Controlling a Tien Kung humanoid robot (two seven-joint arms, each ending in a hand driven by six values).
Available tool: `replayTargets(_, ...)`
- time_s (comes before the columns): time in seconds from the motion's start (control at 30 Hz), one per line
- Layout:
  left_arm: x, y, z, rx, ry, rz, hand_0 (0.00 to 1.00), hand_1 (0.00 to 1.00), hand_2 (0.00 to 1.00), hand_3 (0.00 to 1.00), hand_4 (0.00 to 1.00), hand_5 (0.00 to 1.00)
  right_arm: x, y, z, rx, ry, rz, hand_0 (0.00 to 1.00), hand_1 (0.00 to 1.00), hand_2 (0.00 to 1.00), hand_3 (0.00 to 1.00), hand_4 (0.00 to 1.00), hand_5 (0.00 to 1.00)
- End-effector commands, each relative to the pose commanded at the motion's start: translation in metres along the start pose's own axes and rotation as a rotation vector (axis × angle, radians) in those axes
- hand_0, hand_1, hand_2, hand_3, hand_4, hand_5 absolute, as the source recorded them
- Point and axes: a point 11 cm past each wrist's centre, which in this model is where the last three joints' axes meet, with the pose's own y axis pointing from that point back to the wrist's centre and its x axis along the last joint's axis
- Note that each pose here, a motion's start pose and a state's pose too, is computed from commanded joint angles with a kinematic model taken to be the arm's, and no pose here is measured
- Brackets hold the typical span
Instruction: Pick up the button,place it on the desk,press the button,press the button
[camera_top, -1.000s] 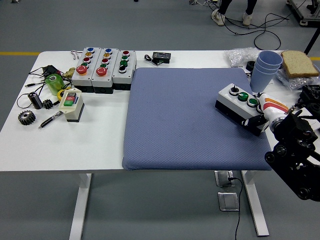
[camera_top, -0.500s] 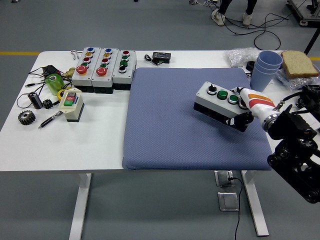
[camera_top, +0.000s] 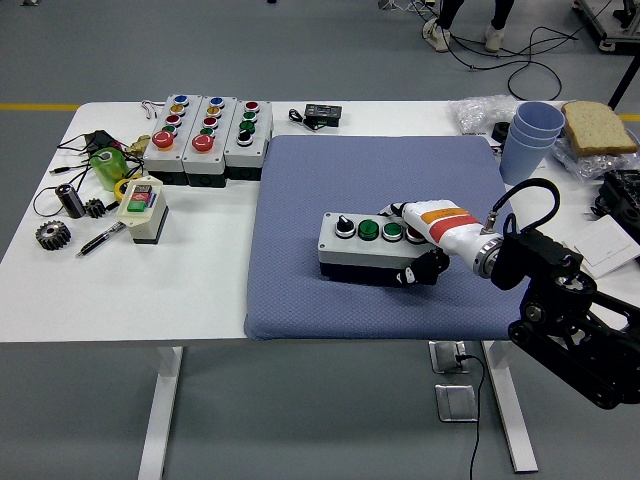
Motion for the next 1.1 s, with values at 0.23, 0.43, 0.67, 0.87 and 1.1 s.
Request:
replayTargets(0.23, -0.0005, 0.0, -0.0011, 0.004, -0.007, -0.001, 0.622, 0.658, 0.676, 0.594, 0.341, 0.642, -0.0043, -0.0024, -0.0068, 0.064, 0.019, 0.002, 0.357, 0.301, 0.489, 0.58, 0.782, 0.17)
replayTargets(0.43, -0.0014, 0.0, -0.0037, 0.01, -0.01, -0.003, 0.622, 0.659, 0.676, 0.594, 0.339, 0.642, -0.0088, -0.0033, -0.0077, 0.09, 0.063, 0.021, 0.614, 0.554, 0.669, 0.722, 0.855, 0.148)
replayTargets(0.67, -0.0013, 0.0, -0.0042, 0.011, -0.009, -0.003, 0.623, 0.659, 0.677, 0.595, 0.339, 0.642, -0.0072, -0.0021, -0.0064, 0.096, 0.094, 0.047, 0.851, 0.722, 0.844, 0.851, 0.952, 0.05)
replayTargets(0.87, -0.0015, 0.0, -0.0049, 0.012, -0.011, -0.004, 0.623, 0.66, 0.677, 0.598, 0.337, 0.641, -0.0031, 0.0009, -0.0085, 0.129, 0.111, 0.096, 0.979, 0.82, 0.942, 0.927, 0.967, 0.002)
replayTargets(1.1, -0.0022, 0.0, -0.0058, 0.015, -0.015, -0.005, 0.622, 0.66, 0.678, 0.599, 0.336, 0.641, -0.003, 0.0029, -0.0064, 0.132, 0.095, 0.089, 0.974, 0.833, 0.942, 0.925, 0.976, 0.002)
